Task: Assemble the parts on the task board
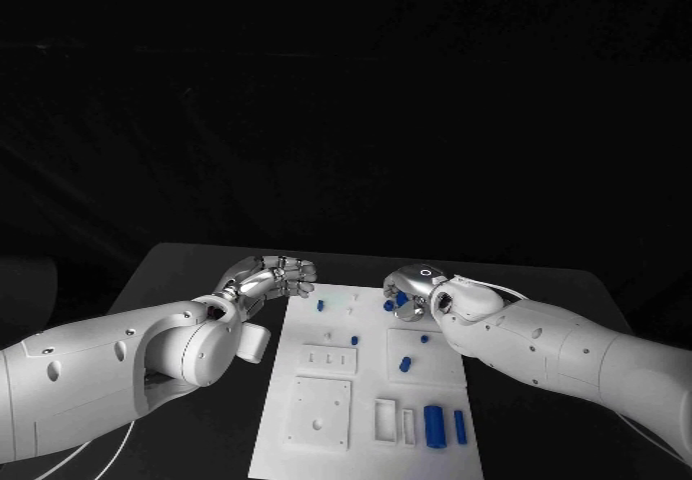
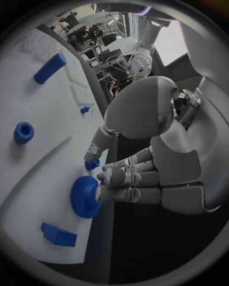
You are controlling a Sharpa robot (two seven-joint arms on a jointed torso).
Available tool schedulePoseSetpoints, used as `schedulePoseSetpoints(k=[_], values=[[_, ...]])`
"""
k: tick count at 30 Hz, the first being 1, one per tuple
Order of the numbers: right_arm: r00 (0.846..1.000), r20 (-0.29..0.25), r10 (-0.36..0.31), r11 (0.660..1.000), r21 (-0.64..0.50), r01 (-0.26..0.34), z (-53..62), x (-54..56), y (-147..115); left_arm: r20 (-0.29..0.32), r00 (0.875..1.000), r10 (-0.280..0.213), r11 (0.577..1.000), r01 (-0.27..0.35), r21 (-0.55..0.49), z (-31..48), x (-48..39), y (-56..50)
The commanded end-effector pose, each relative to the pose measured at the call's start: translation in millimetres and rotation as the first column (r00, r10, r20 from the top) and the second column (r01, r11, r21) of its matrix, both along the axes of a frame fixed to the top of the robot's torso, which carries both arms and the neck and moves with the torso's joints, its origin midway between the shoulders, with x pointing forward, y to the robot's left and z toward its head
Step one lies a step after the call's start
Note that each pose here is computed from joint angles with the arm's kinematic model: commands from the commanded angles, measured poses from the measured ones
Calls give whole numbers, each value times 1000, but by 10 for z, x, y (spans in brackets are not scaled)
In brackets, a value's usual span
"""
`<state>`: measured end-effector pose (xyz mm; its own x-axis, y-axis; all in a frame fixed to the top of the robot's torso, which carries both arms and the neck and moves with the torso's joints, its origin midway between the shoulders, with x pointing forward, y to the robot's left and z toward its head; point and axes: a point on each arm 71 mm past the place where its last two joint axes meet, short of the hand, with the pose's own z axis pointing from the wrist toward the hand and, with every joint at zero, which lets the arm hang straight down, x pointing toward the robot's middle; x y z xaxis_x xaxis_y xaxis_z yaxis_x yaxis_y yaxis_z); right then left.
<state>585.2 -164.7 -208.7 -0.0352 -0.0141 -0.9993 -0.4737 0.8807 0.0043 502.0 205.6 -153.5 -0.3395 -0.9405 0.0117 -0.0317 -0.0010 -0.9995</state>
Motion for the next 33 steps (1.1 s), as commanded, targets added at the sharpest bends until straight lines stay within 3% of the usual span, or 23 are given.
schedulePoseSetpoints(k=[1,33], values=[[1000,17,8,1000,-24,-7,-2,-4,23,9,1000,-24,1000,24,-7,21,-8,-36],[1000,9,26,998,-62,-25,-38,-34,112,14,999,-31,1000,31,-3,48,4,-48]])
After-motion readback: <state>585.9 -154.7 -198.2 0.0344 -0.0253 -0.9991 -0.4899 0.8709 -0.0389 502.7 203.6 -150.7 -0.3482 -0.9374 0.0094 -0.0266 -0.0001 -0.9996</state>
